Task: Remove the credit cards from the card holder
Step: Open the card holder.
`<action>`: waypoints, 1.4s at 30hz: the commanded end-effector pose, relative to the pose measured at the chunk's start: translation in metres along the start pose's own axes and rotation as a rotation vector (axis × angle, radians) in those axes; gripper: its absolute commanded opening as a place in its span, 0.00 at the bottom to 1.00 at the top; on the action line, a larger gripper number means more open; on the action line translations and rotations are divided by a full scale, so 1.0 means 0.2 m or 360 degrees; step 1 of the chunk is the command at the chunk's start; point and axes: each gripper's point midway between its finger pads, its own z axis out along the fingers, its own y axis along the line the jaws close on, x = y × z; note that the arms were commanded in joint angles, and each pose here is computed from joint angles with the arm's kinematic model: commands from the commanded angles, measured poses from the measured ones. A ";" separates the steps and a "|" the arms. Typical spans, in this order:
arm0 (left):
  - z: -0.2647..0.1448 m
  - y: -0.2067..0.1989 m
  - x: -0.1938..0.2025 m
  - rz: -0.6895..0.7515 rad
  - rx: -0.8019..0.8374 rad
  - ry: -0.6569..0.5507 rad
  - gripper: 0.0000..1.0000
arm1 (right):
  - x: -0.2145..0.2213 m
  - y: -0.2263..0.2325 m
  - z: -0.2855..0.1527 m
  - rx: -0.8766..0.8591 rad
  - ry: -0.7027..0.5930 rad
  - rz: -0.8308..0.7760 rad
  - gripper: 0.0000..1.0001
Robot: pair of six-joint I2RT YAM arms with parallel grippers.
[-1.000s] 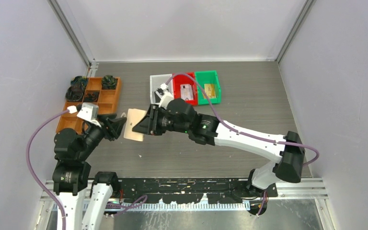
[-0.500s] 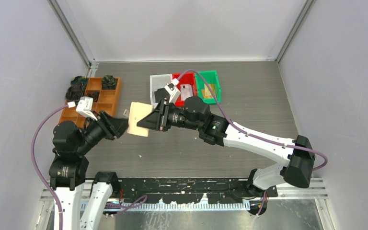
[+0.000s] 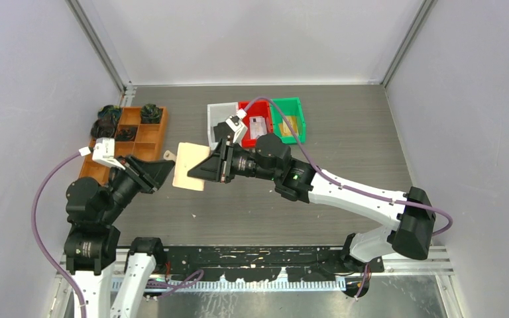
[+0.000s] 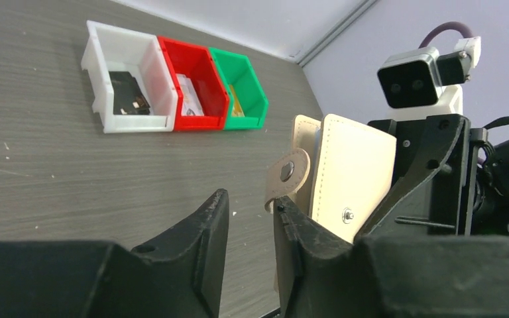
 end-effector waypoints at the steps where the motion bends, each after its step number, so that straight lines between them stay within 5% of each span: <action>1: -0.04 -0.12 -0.13 0.0053 0.0101 -0.0141 0.35 | -0.08 0.22 -0.02 -0.0244 -0.0078 -0.0044 0.01; 18: 0.06 -0.02 -0.11 -0.0005 0.0027 -0.0135 0.41 | -0.08 0.28 -0.01 -0.0314 -0.0046 -0.0017 0.01; 30: 0.03 -0.09 -0.20 0.0026 0.0092 -0.0252 0.00 | -0.08 0.29 0.00 -0.0329 -0.0041 -0.0006 0.01; 42: 0.00 -0.11 -0.13 0.0014 0.0153 -0.0186 0.14 | -0.10 0.31 -0.01 -0.0361 -0.0066 0.0009 0.01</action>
